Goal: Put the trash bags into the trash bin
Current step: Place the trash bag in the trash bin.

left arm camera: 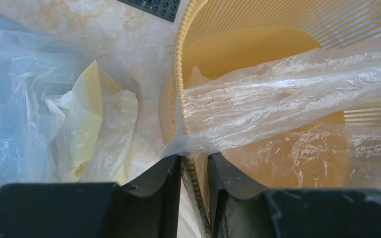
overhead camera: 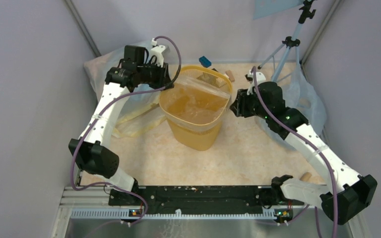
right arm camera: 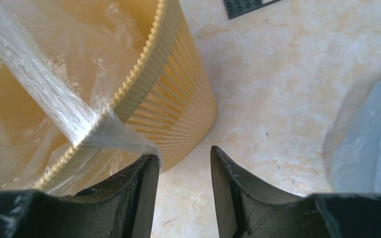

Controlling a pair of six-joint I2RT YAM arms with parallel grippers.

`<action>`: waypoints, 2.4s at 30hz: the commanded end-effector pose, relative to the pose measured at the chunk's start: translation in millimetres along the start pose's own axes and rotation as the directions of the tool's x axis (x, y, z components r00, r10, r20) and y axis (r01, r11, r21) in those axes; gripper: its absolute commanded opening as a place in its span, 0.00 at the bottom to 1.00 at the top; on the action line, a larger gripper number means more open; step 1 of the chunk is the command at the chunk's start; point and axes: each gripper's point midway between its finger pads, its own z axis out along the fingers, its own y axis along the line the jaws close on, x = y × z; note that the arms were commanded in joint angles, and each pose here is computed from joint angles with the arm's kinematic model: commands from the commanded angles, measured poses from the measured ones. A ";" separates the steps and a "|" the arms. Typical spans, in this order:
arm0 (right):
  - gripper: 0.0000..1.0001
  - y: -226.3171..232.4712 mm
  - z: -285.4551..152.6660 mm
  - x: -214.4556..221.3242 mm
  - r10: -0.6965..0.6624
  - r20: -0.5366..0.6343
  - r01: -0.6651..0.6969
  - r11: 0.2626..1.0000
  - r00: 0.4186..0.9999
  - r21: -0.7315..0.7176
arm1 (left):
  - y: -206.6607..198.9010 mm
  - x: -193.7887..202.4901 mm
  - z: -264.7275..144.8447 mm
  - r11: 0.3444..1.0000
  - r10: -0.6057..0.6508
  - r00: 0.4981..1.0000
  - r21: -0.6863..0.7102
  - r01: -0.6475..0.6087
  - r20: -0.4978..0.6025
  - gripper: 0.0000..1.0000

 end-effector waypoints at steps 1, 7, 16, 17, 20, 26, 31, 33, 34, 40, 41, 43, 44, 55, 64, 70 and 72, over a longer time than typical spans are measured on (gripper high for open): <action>0.43 -23.6 -17.6 -35.6 -0.019 0.137 0.001 0.991 0.990 0.134 | -3.3 -11.8 -7.4 0.998 0.057 0.997 -0.004 -0.057 0.054 0.29; 0.33 -5.6 -24.5 -56.0 -0.046 0.212 0.037 0.998 0.976 0.047 | -7.3 -13.9 -3.5 0.996 0.085 0.994 0.021 -0.086 0.067 0.28; 0.53 20.3 -40.9 -66.6 -0.072 0.213 0.090 0.993 0.974 -0.073 | -14.5 -25.7 0.4 0.984 0.176 0.980 0.021 -0.178 0.090 0.24; 0.56 20.7 -44.9 -65.6 -0.074 0.208 0.091 0.993 0.975 -0.074 | -15.0 -27.1 2.1 0.979 0.197 0.976 0.027 -0.200 0.089 0.22; 0.63 23.6 -58.5 -67.7 -0.084 0.219 0.104 0.991 0.972 -0.083 | -11.6 -27.7 9.3 0.969 0.242 0.968 0.041 -0.245 0.066 0.16; 0.70 50.5 -94.3 -86.5 -0.131 0.296 0.193 0.962 0.946 -0.192 | -19.0 -25.1 23.6 0.949 0.301 0.953 0.093 -0.302 0.022 0.04; 0.73 70.3 -100.1 -90.6 -0.154 0.244 0.222 0.933 0.958 -0.282 | -31.7 -31.1 25.8 0.927 0.360 0.932 0.101 -0.362 0.045 0.04; 0.76 78.6 -100.1 -91.2 -0.162 0.229 0.228 0.924 0.960 -0.306 | -35.7 -33.1 27.1 0.917 0.381 0.923 0.108 -0.384 0.052 0.03; 0.77 82.6 -98.9 -88.9 -0.171 0.213 0.233 0.920 0.962 -0.314 | -36.2 -34.4 28.3 0.914 0.387 0.921 0.107 -0.390 0.054 0.03; 0.62 100.4 -79.7 -80.5 -0.291 0.124 0.312 0.924 0.949 -0.222 | -38.6 -36.7 33.6 0.910 0.398 0.916 0.106 -0.402 0.053 0.14; 0.56 98.8 -75.1 -80.5 -0.301 0.108 0.318 0.927 0.947 -0.200 | -38.7 -36.9 33.8 0.909 0.400 0.915 0.102 -0.404 0.053 0.16; 0.53 95.7 -64.9 -79.5 -0.317 0.075 0.326 0.930 0.945 -0.170 | -38.9 -38.0 33.2 0.909 0.401 0.914 0.096 -0.405 0.057 0.21; 0.53 96.9 -61.5 -78.9 -0.327 0.067 0.334 0.927 0.942 -0.170 | -38.5 -39.2 32.5 0.909 0.402 0.913 0.091 -0.407 0.061 0.22; 0.40 99.1 -27.6 -86.2 -0.356 0.059 0.360 0.923 0.933 -0.133 | -44.2 -38.0 33.4 0.908 0.399 0.913 0.100 -0.406 0.082 0.27; 0.60 117.4 -2.9 -109.1 -0.341 0.121 0.357 0.921 0.932 -0.157 | -45.4 -34.8 38.1 0.904 0.404 0.911 0.120 -0.411 0.082 0.20; 0.48 130.1 17.8 -119.4 -0.299 0.146 0.325 0.920 0.943 -0.218 | -46.6 -31.6 38.0 0.895 0.419 0.904 0.127 -0.427 0.081 0.13; 0.42 133.4 21.0 -121.1 -0.275 0.147 0.305 0.917 0.950 -0.258 | -46.8 -30.8 38.3 0.894 0.423 0.903 0.129 -0.430 0.082 0.11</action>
